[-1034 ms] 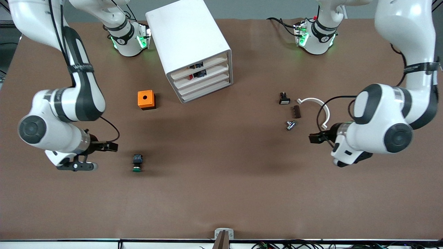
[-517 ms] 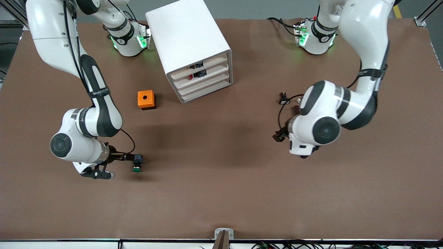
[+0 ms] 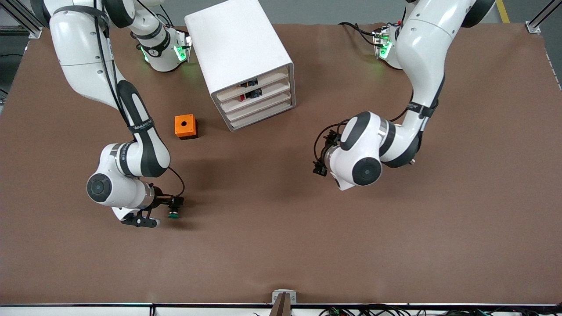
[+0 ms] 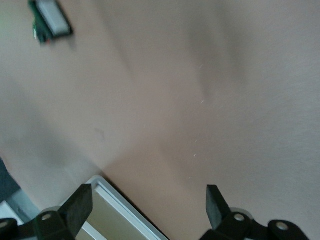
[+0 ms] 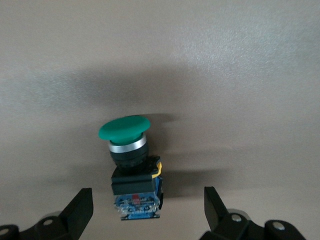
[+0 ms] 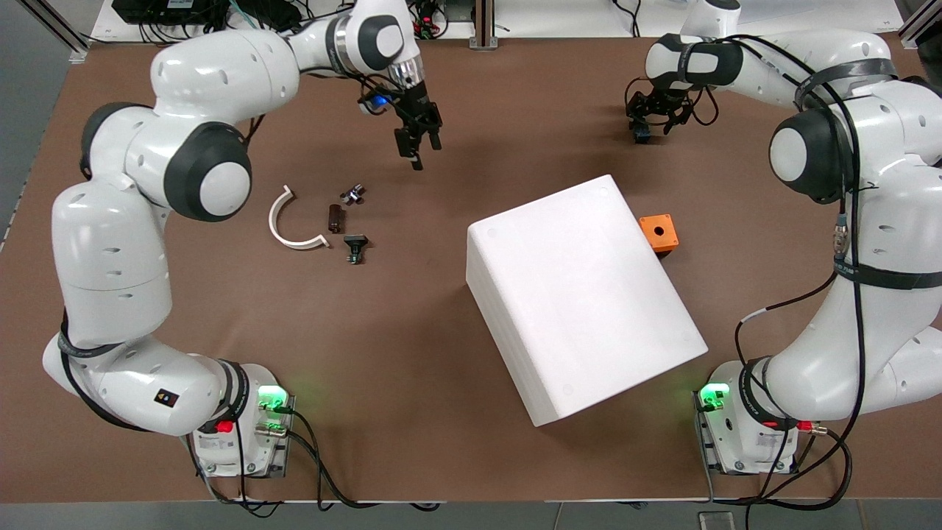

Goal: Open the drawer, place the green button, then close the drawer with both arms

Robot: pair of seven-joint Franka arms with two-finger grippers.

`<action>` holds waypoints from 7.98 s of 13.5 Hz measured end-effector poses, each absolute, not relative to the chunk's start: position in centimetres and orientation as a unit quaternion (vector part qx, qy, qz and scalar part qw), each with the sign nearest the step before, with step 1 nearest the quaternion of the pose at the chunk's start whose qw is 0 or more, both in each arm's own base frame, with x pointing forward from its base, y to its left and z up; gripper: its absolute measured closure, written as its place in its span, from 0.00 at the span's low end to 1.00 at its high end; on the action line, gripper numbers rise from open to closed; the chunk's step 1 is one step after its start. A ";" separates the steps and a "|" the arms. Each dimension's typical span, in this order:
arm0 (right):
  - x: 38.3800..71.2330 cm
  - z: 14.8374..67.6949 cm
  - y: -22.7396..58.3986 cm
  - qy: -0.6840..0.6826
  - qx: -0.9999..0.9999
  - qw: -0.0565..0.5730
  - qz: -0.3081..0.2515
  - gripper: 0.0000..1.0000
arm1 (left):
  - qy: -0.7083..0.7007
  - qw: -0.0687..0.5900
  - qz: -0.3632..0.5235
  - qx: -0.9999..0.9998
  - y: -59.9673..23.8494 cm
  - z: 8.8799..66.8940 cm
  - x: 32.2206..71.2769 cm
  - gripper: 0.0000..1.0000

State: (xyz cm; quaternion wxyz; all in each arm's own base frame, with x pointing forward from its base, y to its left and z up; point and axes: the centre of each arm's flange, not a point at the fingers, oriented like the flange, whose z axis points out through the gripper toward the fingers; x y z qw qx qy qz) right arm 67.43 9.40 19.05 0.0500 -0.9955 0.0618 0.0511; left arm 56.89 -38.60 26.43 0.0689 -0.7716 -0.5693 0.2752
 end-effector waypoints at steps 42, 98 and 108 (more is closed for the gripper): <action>51.2 37.0 38.9 0.540 -0.825 -0.064 0.154 0.58 | -0.708 0.192 0.513 -0.446 -41.7 15.5 54.4 0.81; 53.8 63.8 -1.0 0.052 -0.998 -0.002 -0.038 0.00 | -0.154 -0.020 0.170 -0.973 -54.6 21.7 48.3 0.00; 54.1 63.6 -0.8 0.049 -0.998 -0.002 -0.041 0.00 | -0.135 0.006 0.184 -0.974 -61.9 21.2 37.9 0.00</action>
